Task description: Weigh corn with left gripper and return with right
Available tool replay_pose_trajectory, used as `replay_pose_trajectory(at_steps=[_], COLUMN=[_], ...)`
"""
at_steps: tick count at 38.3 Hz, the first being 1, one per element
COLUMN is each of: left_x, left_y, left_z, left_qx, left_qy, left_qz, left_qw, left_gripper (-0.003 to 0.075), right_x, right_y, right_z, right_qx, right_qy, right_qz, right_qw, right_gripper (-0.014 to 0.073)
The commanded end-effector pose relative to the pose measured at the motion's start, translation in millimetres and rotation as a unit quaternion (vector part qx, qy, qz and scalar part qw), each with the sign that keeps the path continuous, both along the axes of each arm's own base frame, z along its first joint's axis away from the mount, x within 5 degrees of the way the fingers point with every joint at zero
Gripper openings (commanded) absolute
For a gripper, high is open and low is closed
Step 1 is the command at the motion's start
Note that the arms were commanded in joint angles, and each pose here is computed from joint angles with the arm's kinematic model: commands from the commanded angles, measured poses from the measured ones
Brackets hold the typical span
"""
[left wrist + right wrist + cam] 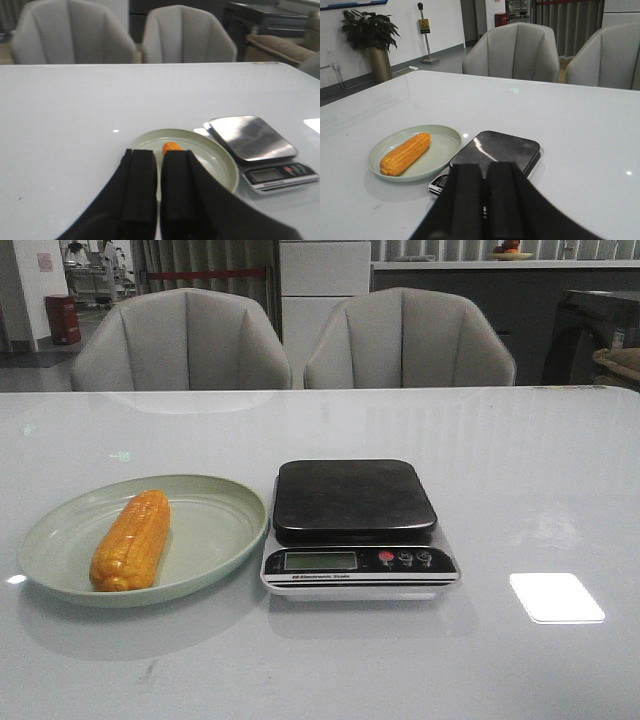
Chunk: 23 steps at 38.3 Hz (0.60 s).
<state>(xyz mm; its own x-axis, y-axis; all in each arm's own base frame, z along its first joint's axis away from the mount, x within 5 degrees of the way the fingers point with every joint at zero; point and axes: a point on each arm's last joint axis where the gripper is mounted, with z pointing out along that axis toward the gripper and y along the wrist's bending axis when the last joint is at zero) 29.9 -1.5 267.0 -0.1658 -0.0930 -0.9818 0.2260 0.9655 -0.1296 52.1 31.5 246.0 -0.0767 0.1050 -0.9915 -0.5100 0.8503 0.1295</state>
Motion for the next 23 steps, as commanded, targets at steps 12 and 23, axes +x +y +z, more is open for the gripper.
replay_pose_trajectory(at_steps=[12, 23], left_x=[21.9, 25.7], left_y=[5.5, 7.5], left_z=[-47.3, -69.5], left_qx=[-0.046, -0.006], left_qy=[-0.101, -0.086], left_qz=[0.159, 0.174], left_qw=[0.981, 0.981], left_gripper=[0.0143, 0.0143], right_x=[-0.3, -0.3], right_y=[-0.9, -0.9], right_z=[16.0, 16.0], right_qx=[0.016, 0.016], right_qy=[-0.048, -0.048], right_qz=[-0.004, -0.004], right_qw=[0.999, 0.999], right_gripper=[0.0165, 0.0165])
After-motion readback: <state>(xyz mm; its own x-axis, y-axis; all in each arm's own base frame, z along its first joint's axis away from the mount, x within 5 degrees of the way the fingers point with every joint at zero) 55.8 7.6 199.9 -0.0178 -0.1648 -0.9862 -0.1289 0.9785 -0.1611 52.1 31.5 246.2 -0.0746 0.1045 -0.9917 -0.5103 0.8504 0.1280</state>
